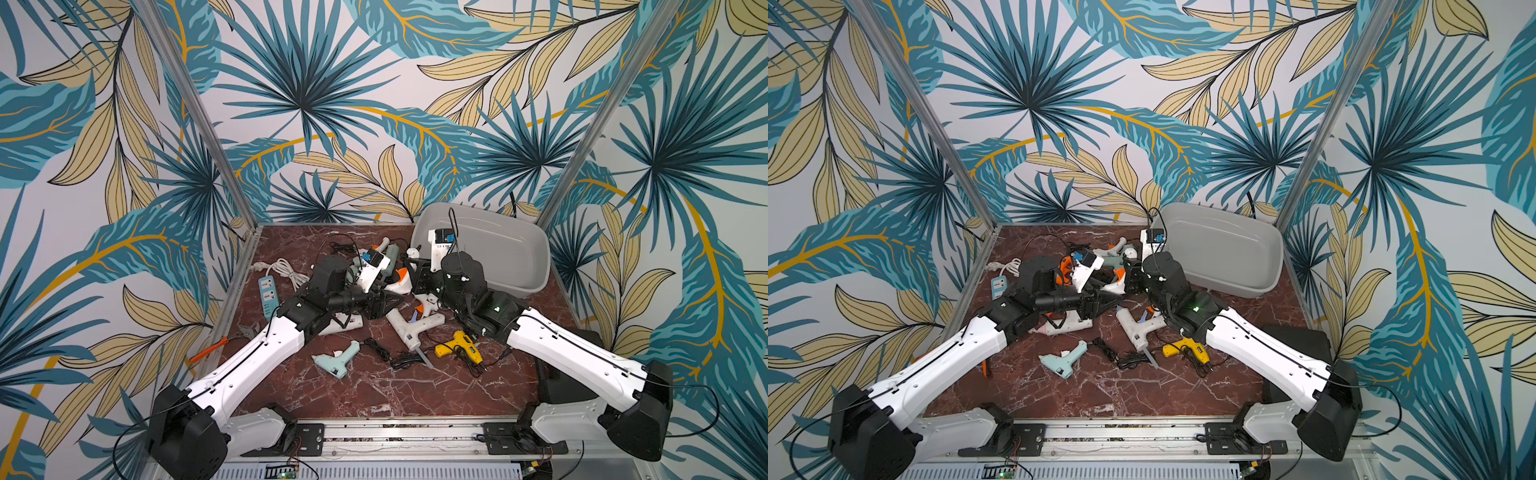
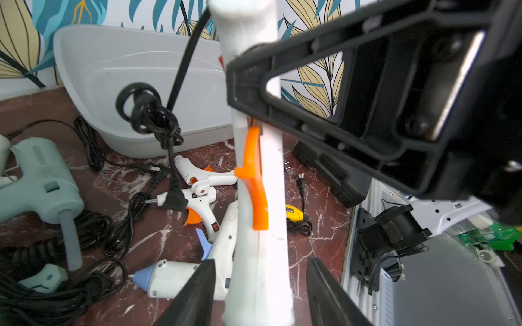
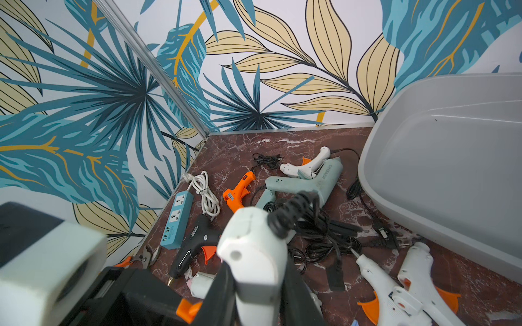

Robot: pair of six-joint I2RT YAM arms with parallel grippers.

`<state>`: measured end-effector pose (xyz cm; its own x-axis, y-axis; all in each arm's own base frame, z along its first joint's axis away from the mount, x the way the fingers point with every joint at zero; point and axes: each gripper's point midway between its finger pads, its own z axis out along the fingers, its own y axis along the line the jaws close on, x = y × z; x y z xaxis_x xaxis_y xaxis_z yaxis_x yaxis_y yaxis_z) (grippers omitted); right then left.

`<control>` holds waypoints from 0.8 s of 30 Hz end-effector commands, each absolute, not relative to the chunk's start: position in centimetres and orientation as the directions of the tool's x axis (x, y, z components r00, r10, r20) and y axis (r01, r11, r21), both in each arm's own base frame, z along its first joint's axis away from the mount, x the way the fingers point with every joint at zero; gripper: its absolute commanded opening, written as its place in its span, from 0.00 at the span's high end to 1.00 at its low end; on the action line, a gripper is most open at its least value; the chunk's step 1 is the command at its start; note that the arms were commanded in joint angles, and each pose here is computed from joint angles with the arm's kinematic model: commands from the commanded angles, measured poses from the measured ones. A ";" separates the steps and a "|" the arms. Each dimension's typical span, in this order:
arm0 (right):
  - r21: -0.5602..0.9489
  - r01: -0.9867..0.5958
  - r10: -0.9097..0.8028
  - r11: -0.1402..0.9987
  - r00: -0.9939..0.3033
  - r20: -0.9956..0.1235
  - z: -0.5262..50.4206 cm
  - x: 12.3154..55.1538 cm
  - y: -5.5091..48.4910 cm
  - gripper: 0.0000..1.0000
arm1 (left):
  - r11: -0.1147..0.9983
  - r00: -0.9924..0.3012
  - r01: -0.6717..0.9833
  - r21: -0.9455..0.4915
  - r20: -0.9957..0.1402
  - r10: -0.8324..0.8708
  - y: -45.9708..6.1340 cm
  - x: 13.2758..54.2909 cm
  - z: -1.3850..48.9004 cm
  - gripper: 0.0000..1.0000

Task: Put the hot melt glue gun into the storage box
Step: Place the hot melt adhesive gun in the storage box.

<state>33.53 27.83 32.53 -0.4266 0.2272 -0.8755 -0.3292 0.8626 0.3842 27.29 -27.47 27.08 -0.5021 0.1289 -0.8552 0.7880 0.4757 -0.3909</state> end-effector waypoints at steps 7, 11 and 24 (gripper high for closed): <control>0.403 -0.346 0.255 0.848 -0.401 -0.880 33.5 33.6 28.0 1.00 | 0.477 -0.434 0.808 -0.347 -0.897 0.083 -27.8 28.2 29.4 0.49; 0.401 -0.343 0.253 0.849 -0.402 -0.880 33.4 33.7 28.0 1.00 | 0.484 -0.426 0.805 -0.342 -0.902 0.072 -27.8 28.5 29.5 0.67; 0.363 -0.206 0.243 0.909 -0.447 -0.861 34.1 32.3 24.1 0.35 | 0.675 -0.235 0.735 -0.062 -0.957 0.169 -24.9 31.7 28.5 1.00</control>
